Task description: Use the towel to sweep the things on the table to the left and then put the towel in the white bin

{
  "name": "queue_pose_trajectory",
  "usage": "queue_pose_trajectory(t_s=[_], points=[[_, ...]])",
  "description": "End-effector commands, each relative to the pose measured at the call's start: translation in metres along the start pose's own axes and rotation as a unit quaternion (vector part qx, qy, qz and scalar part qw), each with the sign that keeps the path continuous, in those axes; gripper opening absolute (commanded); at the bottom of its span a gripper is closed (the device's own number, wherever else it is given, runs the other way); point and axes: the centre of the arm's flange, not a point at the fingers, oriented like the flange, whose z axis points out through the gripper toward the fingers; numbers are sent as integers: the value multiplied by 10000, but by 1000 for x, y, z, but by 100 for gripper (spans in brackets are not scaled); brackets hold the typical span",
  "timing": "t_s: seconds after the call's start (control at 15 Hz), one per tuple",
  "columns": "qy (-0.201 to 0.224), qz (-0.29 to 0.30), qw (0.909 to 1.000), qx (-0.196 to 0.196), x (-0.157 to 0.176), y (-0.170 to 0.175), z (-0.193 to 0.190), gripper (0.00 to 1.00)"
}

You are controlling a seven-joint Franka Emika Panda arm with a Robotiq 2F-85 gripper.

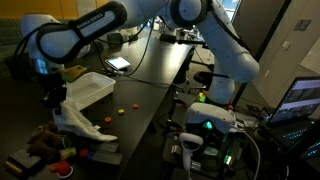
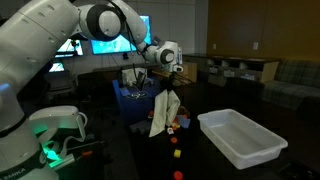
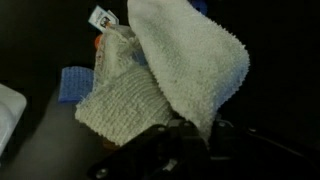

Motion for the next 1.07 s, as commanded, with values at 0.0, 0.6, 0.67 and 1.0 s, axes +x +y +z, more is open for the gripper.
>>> queue_pose_trajectory(t_s=[0.0, 0.6, 0.67, 1.0], points=[[55, -236, 9988, 421, -51, 47, -63, 13], [230, 597, 9973, 360, -176, 192, -130, 13], [206, 776, 9962, 326, -194, 209, -135, 13], [-83, 1645, 9863, -79, -261, 277, -137, 12]])
